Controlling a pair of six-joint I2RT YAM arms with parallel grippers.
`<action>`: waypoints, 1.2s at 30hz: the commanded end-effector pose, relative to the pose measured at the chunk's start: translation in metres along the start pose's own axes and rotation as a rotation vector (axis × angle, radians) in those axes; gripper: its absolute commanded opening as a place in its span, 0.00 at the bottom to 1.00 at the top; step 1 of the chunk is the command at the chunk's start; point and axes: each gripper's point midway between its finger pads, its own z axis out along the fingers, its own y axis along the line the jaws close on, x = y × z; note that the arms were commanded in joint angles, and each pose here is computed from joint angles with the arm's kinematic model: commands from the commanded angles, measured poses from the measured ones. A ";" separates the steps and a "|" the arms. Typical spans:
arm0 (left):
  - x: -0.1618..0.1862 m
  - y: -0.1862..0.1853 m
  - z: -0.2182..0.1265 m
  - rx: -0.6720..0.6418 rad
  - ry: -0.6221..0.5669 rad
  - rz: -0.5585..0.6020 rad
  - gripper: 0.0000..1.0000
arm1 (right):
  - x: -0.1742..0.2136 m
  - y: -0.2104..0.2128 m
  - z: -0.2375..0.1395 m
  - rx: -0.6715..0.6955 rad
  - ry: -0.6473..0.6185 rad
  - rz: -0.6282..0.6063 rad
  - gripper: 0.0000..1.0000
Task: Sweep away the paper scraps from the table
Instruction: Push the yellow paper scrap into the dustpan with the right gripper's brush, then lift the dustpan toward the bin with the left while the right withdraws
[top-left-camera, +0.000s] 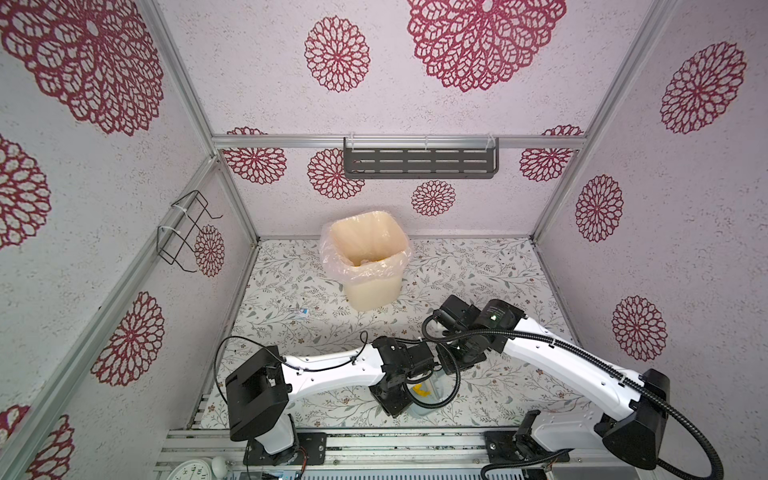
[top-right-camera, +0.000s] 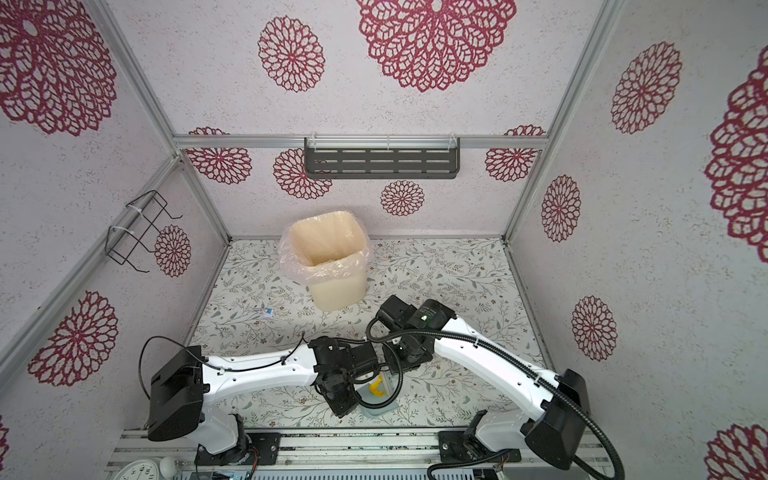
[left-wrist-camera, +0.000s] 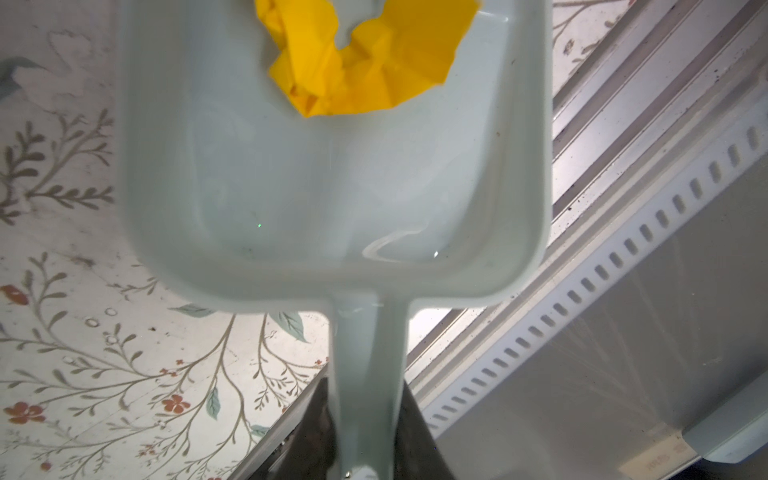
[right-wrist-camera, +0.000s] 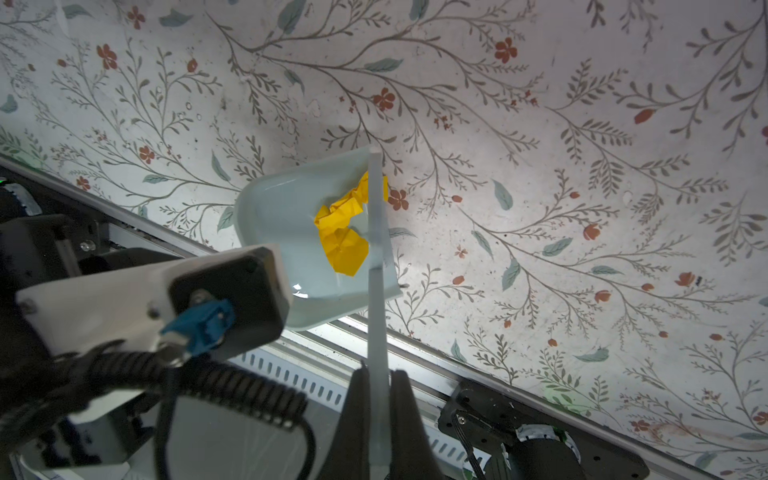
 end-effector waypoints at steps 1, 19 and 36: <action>-0.006 0.007 0.004 -0.013 -0.023 0.008 0.00 | -0.002 0.011 -0.016 -0.037 -0.025 -0.037 0.00; -0.019 0.024 -0.012 -0.061 -0.286 -0.019 0.00 | 0.000 -0.044 -0.077 0.090 -0.126 0.067 0.00; -0.008 0.030 -0.157 -0.110 -0.625 -0.122 0.00 | -0.036 -0.078 -0.079 -0.004 -0.279 0.184 0.00</action>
